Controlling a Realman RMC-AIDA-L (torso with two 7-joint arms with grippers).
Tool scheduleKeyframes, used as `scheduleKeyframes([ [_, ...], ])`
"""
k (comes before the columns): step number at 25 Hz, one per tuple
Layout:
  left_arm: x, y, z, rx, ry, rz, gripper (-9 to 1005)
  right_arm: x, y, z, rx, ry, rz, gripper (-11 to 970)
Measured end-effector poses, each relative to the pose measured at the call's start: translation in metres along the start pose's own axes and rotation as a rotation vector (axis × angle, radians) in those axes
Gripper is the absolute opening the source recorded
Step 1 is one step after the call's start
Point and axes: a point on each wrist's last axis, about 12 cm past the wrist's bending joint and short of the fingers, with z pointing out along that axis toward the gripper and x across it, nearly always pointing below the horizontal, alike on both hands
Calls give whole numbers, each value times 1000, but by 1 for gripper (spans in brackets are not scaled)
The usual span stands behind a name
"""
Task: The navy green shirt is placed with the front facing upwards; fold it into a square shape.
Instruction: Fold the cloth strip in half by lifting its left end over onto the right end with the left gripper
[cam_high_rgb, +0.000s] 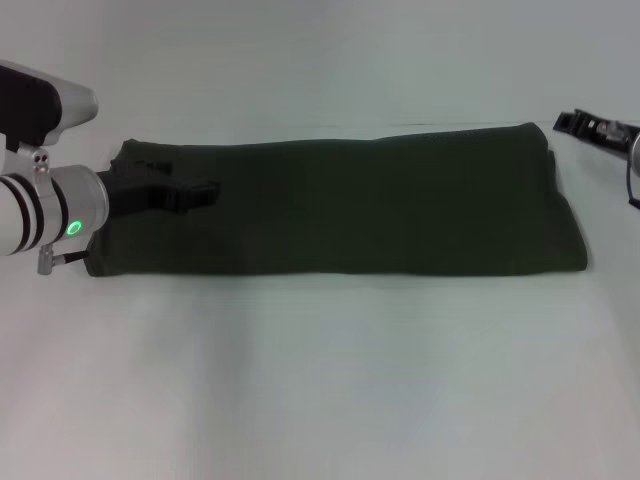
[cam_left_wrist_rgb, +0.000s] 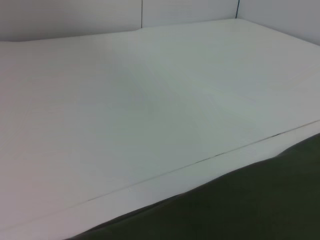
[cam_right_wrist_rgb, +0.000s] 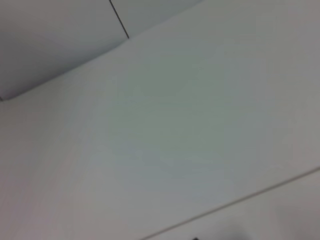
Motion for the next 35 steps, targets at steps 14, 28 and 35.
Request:
scheduleKeyframes([
  [14,1,6,-10,12,-46,-140,796,0,-13,-24,-241,81,-27,647],
  [28,30,10,-44,152,-62,-536,805,7,-23,-48,-453,120,-140,918],
  [35,51,20,-61,139,-49,-693,800,2,-27,-48,-436,111,-145,915],
])
